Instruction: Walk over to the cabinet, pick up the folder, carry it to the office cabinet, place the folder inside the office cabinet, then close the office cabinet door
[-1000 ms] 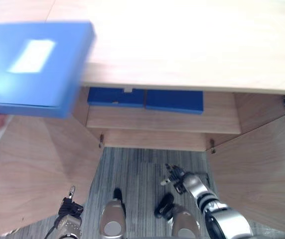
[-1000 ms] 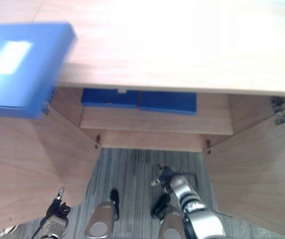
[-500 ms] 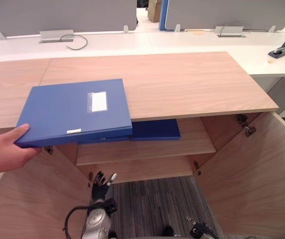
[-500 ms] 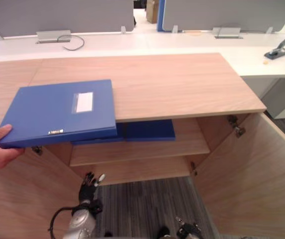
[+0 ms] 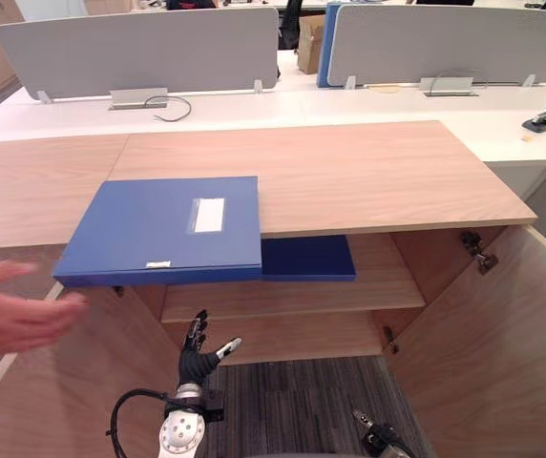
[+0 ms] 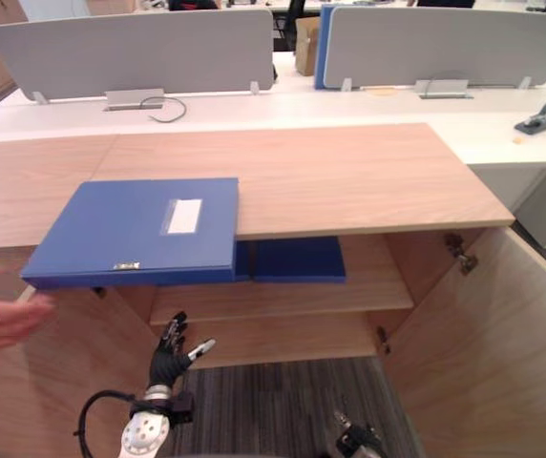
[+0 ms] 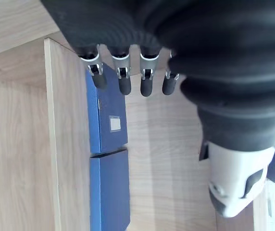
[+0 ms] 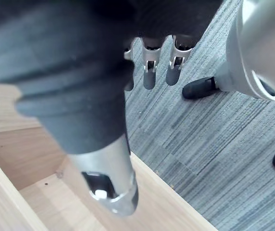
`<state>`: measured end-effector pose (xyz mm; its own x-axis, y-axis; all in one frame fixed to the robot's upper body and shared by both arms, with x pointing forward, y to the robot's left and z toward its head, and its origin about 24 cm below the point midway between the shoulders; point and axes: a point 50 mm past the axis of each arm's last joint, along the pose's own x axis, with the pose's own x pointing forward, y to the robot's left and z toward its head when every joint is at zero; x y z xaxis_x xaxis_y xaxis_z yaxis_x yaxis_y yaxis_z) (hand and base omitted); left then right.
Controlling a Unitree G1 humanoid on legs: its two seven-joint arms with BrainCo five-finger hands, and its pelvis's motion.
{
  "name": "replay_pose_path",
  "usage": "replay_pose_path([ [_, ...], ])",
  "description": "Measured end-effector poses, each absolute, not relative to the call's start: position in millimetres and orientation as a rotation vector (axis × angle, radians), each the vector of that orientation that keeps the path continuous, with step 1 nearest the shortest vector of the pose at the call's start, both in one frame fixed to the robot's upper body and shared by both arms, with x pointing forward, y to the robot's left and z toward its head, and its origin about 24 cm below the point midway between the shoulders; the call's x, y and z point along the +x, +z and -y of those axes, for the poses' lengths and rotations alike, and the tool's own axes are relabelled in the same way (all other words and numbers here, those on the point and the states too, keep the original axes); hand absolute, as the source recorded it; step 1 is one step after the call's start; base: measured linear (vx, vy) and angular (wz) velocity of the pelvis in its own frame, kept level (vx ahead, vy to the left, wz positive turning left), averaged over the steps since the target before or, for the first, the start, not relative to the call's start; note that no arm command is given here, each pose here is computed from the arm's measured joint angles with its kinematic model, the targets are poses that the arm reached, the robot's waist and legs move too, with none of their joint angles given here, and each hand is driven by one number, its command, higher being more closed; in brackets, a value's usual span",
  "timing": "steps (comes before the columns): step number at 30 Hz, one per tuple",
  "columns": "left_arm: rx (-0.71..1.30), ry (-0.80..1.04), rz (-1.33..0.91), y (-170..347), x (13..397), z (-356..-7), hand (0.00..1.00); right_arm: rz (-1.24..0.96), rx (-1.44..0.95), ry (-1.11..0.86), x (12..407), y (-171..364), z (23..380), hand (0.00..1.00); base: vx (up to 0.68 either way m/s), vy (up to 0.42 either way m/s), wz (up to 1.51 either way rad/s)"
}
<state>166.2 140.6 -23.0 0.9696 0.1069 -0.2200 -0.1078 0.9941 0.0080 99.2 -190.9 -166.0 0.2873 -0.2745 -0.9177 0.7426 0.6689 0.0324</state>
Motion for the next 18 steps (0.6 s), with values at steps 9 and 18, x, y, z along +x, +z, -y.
replay_pose_path([
  [9,-0.095,0.023,-0.206,-16.1,164.8,-131.0,0.00,-1.098,0.512,-0.705,95.1,-167.7,189.5,0.00,-0.01,0.021,0.13],
  [18,0.149,0.162,-0.091,9.4,163.7,-147.9,0.00,-1.118,0.520,-0.715,85.5,-169.9,187.7,0.00,0.00,0.006,0.28],
])
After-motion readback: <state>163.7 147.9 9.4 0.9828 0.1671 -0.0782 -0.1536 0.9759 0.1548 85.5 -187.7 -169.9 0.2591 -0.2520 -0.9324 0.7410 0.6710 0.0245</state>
